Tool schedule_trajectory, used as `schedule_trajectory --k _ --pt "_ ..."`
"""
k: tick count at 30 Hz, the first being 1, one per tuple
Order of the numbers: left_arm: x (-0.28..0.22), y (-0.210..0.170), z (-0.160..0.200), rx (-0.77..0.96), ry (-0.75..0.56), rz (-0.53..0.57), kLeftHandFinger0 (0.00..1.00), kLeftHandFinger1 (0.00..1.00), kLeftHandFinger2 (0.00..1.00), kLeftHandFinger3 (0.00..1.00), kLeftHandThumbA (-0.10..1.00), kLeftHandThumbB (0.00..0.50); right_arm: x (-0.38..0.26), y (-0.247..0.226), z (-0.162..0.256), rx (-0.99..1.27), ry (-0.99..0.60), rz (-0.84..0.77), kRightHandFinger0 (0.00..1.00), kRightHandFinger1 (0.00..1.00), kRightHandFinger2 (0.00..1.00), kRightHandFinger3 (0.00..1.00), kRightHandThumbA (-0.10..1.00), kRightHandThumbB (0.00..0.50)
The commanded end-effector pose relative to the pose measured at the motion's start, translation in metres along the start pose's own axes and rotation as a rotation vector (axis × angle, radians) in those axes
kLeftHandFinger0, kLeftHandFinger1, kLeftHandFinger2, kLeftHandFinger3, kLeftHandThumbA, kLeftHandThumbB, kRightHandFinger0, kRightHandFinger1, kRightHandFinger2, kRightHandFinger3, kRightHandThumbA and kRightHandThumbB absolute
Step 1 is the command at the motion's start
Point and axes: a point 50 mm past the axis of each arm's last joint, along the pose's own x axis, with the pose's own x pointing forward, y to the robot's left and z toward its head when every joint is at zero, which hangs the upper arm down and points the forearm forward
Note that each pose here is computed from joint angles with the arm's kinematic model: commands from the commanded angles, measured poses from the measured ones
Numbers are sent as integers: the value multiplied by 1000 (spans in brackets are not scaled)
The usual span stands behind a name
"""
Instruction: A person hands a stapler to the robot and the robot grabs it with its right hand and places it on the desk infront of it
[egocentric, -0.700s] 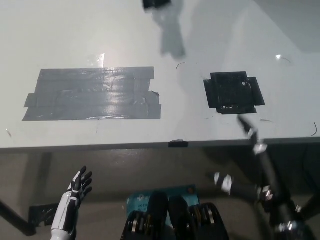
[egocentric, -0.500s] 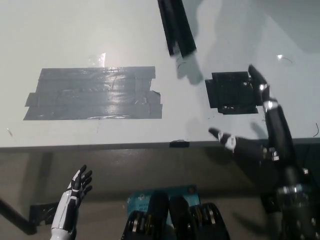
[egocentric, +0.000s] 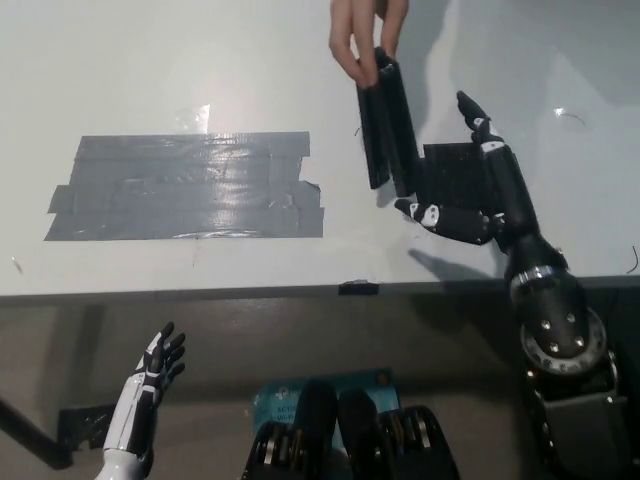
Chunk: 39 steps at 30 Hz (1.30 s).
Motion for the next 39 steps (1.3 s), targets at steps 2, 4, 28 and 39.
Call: schedule_trajectory --k 2,4,28,39 --pt "6 4 12 11 -69 -17 1000 1000 1000 1000 1000 384 30 0 20 27 -23 -14 1000 1000 1000 1000 1000 345" --pt "6 4 12 18 -67 -17 1000 1000 1000 1000 1000 385 39 3 22 13 -7 -11 1000 1000 1000 1000 1000 361" --pt "11 4 21 87 -88 -25 1000 981 954 1000 843 367 88 -1 -7 -156 360 51 82 110 71 244 -100 207" --pt "11 4 21 103 -99 -27 1000 942 909 1000 880 357 77 -7 -6 -134 329 50 64 545 864 838 -100 162"
